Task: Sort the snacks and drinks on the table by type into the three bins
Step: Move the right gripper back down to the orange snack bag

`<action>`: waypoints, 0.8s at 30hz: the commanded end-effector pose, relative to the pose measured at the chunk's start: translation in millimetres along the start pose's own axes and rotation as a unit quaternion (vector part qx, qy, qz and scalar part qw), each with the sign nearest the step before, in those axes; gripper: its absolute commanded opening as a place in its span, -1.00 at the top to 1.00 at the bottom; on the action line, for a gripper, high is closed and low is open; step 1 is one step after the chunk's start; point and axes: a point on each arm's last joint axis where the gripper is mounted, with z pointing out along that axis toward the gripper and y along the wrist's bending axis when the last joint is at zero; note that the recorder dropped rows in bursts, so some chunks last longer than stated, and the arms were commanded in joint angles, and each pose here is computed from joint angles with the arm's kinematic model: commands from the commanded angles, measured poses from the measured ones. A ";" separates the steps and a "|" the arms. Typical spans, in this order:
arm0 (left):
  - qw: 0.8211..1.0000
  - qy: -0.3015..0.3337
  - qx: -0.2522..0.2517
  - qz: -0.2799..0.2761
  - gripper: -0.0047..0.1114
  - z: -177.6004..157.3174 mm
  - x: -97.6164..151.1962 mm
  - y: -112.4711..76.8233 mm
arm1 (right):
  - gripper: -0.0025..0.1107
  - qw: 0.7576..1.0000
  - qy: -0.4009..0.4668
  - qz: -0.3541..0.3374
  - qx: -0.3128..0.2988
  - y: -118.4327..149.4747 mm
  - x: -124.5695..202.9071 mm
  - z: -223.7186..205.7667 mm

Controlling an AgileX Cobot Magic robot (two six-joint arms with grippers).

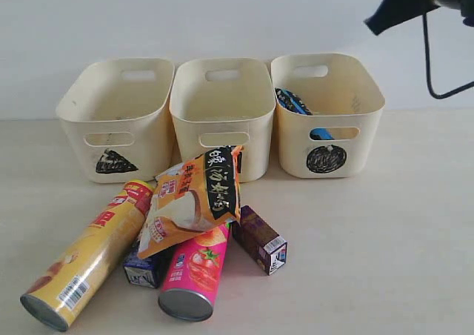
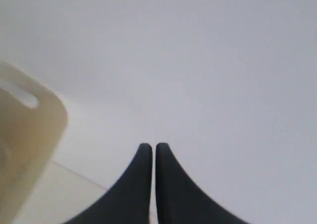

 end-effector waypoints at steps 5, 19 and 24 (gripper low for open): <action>1.000 -0.009 -0.001 -0.004 0.84 -0.5 -2.1 0.1 | 0.96 0.980 0.150 -0.109 -0.066 6.6 27.8 -9.4; 1.000 -0.009 -0.001 -0.004 0.84 -0.5 -2.1 0.1 | 0.96 0.930 -0.122 0.040 -0.344 112.6 -8.8 -113.1; 1.000 -0.009 -0.001 -0.004 0.84 -0.5 -2.1 0.1 | 0.96 0.886 -0.223 -0.091 -0.395 151.2 2.4 -136.8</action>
